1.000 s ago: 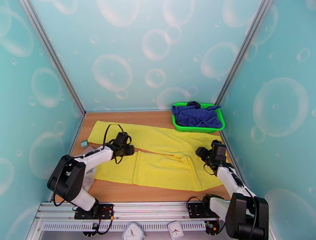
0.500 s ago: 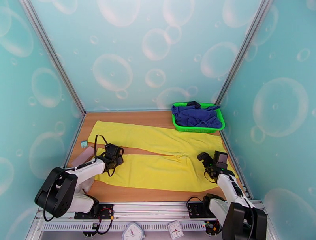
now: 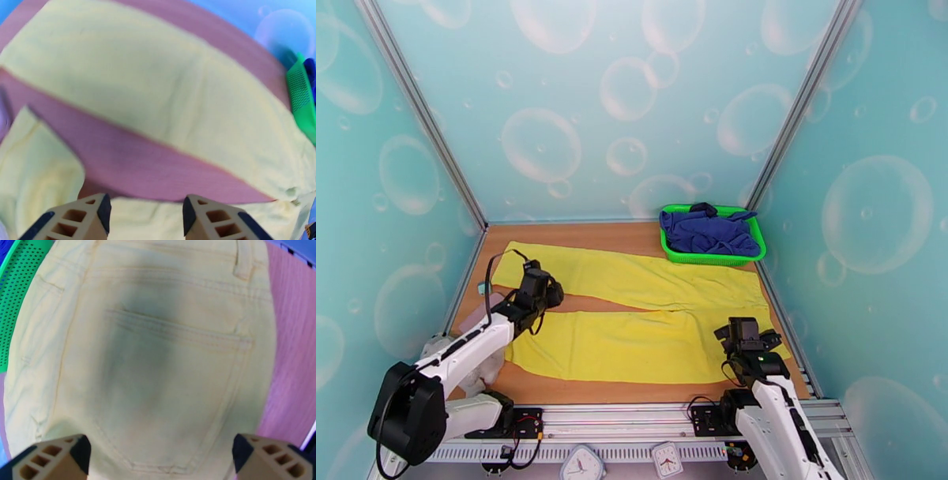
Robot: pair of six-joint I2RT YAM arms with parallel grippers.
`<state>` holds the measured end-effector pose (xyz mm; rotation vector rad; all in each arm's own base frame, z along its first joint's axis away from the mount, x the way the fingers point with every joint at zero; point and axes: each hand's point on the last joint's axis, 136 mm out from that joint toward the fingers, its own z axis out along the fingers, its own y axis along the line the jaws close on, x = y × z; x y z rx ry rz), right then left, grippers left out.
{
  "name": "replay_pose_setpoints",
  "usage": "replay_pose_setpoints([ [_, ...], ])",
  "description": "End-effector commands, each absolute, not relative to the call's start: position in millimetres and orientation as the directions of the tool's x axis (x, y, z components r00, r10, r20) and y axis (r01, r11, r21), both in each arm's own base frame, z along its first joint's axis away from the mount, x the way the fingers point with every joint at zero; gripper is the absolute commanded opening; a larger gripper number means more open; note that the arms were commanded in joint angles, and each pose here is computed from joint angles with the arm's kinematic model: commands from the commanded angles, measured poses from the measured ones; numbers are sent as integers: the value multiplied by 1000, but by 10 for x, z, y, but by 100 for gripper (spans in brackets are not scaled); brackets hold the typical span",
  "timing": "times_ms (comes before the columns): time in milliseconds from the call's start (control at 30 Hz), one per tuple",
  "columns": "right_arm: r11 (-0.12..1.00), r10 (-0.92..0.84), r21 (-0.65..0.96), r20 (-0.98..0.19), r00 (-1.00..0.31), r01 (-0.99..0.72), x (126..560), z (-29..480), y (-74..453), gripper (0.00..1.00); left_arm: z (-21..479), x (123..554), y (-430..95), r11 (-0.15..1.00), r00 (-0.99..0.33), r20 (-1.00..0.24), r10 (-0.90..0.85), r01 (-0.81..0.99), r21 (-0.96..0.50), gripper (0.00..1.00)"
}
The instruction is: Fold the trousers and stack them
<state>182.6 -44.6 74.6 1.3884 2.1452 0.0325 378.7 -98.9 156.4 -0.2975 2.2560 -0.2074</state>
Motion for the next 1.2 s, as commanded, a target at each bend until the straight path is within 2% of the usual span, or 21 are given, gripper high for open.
replay_pose_setpoints([
  [0, 533, 778, 383, -573, -259, 754, 2214, 1208, -477, 99, 1742, 4442, -737, 971, -600, -764, -237, -132, -198, 56],
  [100, 656, 700, 400, -638, -319, 640, 2567, 1380, -348, 99, 1602, 5002, -359, 969, -618, -752, -229, -218, -115, 56],
  [233, 802, 556, 361, -742, -375, 476, 2880, 1527, -209, 99, 1364, 5586, 20, 950, -626, -728, -278, -289, -114, 56],
  [333, 842, 509, 366, -783, -357, 397, 2968, 1604, -152, 99, 1212, 5879, 201, 951, -630, -729, -266, -294, -92, 56],
  [467, 853, 492, 363, -798, -348, 374, 2992, 1641, -157, 99, 1044, 6172, 353, 947, -641, -724, -254, -316, -53, 57],
  [800, 859, 489, 368, -797, -354, 358, 2886, 1608, -195, 99, 608, 6473, 903, 892, -672, -692, -262, -442, 92, 59],
  [1167, 858, 502, 395, -779, -375, 329, 2872, 1502, -117, 99, 132, 6405, 1133, 886, -713, -625, -317, -458, 74, 59],
])
